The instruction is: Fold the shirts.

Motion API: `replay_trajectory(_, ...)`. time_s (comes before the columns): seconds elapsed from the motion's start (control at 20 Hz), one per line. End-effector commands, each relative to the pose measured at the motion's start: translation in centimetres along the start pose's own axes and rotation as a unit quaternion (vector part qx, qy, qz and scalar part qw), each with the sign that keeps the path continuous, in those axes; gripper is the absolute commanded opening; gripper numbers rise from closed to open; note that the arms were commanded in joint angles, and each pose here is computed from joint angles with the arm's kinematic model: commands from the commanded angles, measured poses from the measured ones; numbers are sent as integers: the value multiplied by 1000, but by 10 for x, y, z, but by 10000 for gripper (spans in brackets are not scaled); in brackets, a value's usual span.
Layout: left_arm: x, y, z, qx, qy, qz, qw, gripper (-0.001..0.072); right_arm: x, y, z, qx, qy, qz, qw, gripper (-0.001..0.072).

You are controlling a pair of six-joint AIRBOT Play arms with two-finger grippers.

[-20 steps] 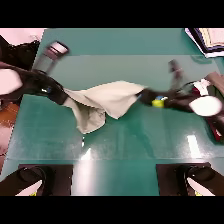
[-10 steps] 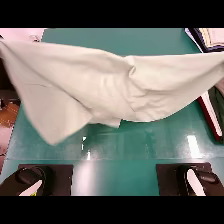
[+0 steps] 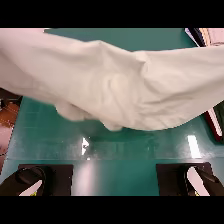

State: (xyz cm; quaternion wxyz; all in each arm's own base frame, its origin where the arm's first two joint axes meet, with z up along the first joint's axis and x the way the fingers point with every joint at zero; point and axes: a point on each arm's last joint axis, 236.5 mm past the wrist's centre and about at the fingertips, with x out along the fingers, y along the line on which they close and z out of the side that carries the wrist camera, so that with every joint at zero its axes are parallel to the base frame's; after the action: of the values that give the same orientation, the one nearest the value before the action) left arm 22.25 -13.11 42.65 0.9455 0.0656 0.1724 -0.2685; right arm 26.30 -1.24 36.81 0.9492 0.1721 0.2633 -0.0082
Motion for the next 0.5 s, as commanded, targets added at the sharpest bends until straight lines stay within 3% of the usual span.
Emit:
replay_trajectory(0.0, 38, 3, -45, -6, 87, -2, 996, 29, 28, -10, -5, 4, 74, 2, 997, 15)
replay_trajectory(0.3, 145, 32, -186, 0, 240, 46, 970, 29, 157, 17, -84, -22, 265, 81, 961, 16)
replay_trajectory(0.45, 177, 51, -259, -52, 279, 76, 956, 29, 223, 35, -133, -22, 316, 101, 943, 16)
